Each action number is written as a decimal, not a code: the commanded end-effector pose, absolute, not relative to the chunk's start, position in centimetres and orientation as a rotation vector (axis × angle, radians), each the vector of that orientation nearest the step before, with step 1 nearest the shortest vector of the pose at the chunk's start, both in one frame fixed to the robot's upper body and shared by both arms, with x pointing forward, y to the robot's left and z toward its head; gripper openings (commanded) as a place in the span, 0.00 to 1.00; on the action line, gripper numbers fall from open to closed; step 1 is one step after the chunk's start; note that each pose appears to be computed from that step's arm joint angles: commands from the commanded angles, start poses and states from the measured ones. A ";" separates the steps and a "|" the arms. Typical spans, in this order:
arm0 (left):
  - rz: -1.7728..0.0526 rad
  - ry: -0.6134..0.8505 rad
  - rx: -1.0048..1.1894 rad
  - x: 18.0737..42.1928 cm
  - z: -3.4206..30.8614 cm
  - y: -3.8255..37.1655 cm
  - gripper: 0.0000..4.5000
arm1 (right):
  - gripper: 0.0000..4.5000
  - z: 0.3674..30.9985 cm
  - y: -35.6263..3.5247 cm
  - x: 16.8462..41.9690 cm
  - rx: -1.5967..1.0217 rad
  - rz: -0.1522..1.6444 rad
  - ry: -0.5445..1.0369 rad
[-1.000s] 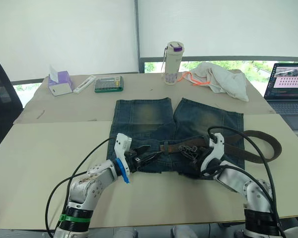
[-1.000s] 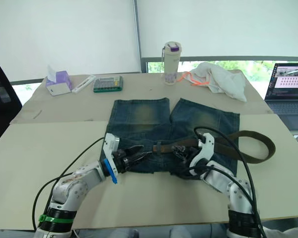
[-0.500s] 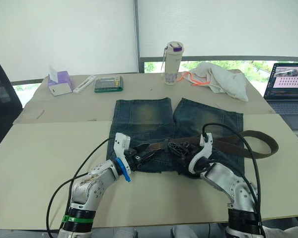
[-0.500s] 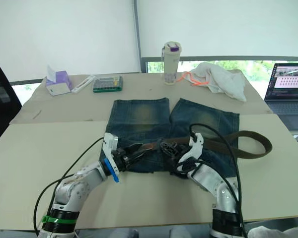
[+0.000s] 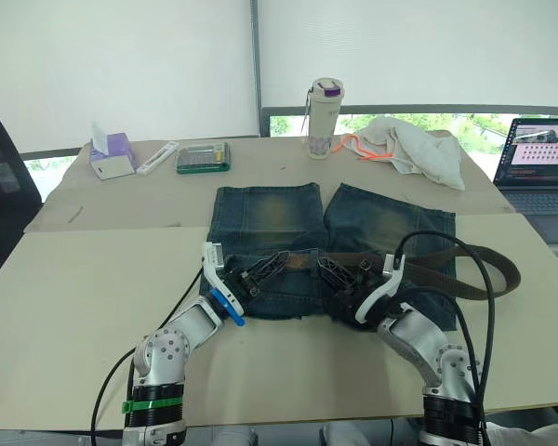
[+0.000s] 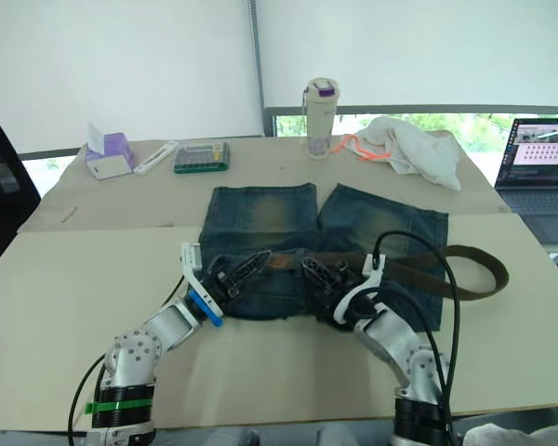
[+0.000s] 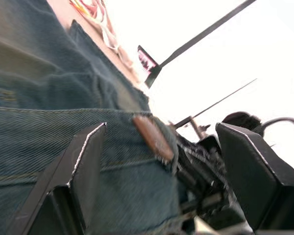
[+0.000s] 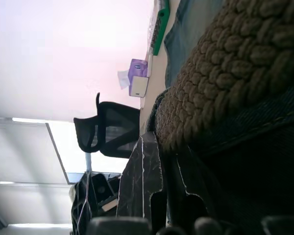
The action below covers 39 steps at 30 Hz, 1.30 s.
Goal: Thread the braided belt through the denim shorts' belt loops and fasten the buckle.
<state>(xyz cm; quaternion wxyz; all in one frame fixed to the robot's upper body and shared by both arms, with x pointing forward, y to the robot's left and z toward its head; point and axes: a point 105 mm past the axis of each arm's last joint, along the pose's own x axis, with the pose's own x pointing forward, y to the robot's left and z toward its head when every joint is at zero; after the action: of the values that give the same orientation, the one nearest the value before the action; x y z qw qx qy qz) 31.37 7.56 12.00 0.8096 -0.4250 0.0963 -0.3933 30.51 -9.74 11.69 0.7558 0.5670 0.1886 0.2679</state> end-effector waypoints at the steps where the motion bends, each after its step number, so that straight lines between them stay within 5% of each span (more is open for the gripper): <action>1: -0.919 0.199 -0.926 30.9 13.2 6.4 0.84 | 0.00 13.1 -9.3 30.1 1.209 0.655 0.369; 4: -0.951 0.208 -0.936 30.7 13.5 5.7 0.84 | 0.00 13.0 -9.3 30.2 1.193 0.653 0.370; 14: -0.902 0.203 -0.929 31.5 13.3 5.6 0.15 | 0.00 12.7 -9.8 30.2 1.159 0.632 0.360; 16: -0.879 0.204 -0.922 31.7 13.0 5.8 0.02 | 0.17 12.7 -10.0 30.0 1.129 0.642 0.348; 26: -0.859 0.268 -0.761 31.1 10.9 6.0 0.00 | 0.93 13.9 -17.3 28.4 0.612 0.684 0.293; 39: -0.826 0.290 -0.614 31.4 9.7 6.4 0.00 | 0.93 12.6 -26.1 28.9 0.115 0.466 0.413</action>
<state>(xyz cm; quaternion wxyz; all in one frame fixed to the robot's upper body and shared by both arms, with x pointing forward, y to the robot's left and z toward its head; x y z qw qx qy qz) 31.08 6.34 9.12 0.8554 -0.3013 0.1510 -0.3932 28.72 -25.64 11.85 0.9454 0.0848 0.2144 0.2302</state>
